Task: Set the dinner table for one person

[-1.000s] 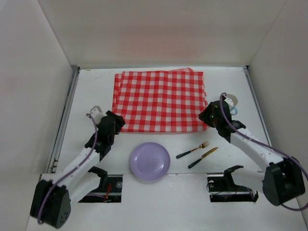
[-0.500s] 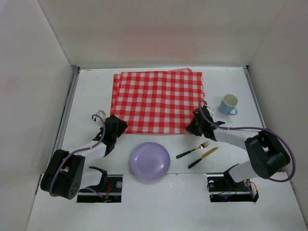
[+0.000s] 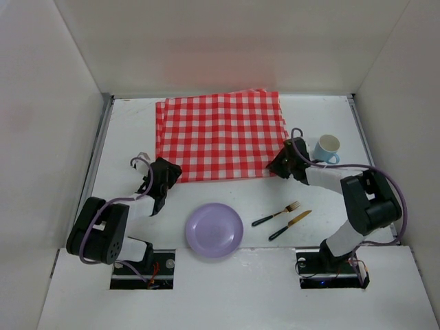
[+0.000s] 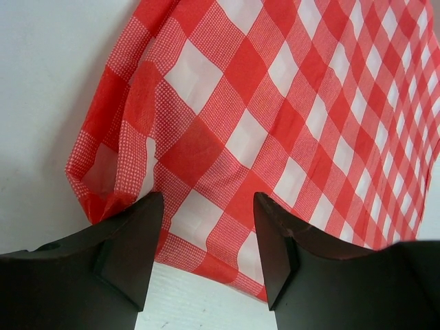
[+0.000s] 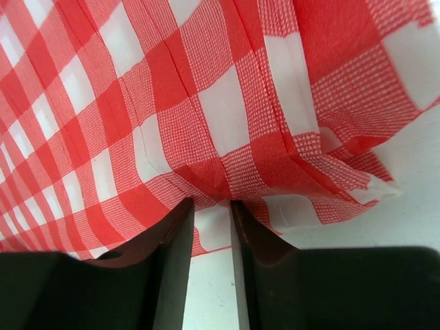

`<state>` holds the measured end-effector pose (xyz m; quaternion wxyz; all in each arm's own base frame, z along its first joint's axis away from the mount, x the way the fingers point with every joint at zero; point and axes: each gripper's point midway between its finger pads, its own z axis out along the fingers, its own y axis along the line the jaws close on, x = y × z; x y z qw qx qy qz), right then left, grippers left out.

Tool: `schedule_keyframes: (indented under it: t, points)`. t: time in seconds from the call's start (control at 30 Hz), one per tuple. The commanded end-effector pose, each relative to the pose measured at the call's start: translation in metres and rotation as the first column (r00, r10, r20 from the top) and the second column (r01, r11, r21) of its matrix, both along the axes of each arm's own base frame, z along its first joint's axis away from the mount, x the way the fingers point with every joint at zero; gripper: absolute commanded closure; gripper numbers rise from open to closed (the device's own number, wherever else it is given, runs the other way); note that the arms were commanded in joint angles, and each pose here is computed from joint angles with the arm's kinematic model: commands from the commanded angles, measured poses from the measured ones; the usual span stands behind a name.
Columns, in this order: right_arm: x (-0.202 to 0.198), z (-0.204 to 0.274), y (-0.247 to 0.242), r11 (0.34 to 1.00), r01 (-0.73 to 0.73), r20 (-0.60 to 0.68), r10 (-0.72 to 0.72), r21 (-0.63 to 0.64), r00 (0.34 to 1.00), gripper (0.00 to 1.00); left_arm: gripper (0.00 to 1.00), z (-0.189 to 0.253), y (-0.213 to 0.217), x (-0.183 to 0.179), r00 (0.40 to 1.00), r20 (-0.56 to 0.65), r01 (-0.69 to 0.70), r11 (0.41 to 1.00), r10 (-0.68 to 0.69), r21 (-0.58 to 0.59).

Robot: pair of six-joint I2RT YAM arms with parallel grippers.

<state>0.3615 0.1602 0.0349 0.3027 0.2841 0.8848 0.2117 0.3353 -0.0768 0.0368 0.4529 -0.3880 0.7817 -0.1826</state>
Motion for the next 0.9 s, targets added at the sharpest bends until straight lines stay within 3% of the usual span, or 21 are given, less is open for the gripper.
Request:
schedule_keyframes:
  t: [0.0,0.17,0.23,0.3,0.37,0.43,0.5,0.57,0.63,0.73,0.87]
  points:
    - [0.014,0.046,0.000,1.000,-0.010,0.146,0.013,-0.018,0.989,0.63,0.46,-0.001,0.015,-0.002,0.999,-0.007,-0.046,0.998,0.046,0.033]
    - [-0.028,0.097,0.011,0.992,-0.103,0.300,0.120,-0.074,0.946,0.46,0.48,0.036,0.011,-0.003,0.994,0.103,-0.029,1.000,0.027,0.013]
    - [-0.050,0.111,0.026,0.977,-0.191,0.352,0.212,-0.094,0.911,0.46,0.55,0.055,0.000,-0.007,0.988,0.157,0.014,1.000,-0.014,0.002]
    - [-0.079,0.114,0.048,0.948,-0.302,0.371,0.318,-0.103,0.872,0.59,0.61,0.065,-0.010,-0.013,0.980,0.190,0.057,0.998,-0.059,0.016]
    - [-0.107,0.109,0.069,0.916,-0.393,0.361,0.396,-0.086,0.844,0.84,0.72,0.071,-0.016,-0.020,0.974,0.205,0.088,0.996,-0.093,0.035]
    - [-0.135,0.102,0.092,0.882,-0.469,0.341,0.457,-0.051,0.821,0.88,0.81,0.072,-0.016,-0.025,0.974,0.202,0.094,0.995,-0.101,0.041]
    - [-0.159,0.093,0.110,0.846,-0.531,0.322,0.515,-0.046,0.794,0.80,0.85,0.072,-0.018,-0.027,0.974,0.197,0.106,0.993,-0.113,0.045]
    - [-0.177,0.082,0.122,0.815,-0.576,0.297,0.566,-0.062,0.769,0.56,0.84,0.069,-0.025,-0.030,0.972,0.185,0.138,0.989,-0.145,0.051]
    - [-0.192,0.066,0.128,0.790,-0.609,0.257,0.606,-0.079,0.753,0.40,0.80,0.062,-0.039,-0.032,0.967,0.155,0.195,0.979,-0.203,0.066]
    - [-0.206,0.044,0.138,0.759,-0.645,0.186,0.650,-0.095,0.737,0.35,0.71,0.045,-0.049,-0.038,0.965,0.093,0.237,0.966,-0.246,0.100]
    - [-0.209,0.022,0.149,0.742,-0.659,0.118,0.670,-0.125,0.733,0.39,0.60,0.036,-0.043,-0.043,0.970,0.073,0.220,0.968,-0.230,0.124]
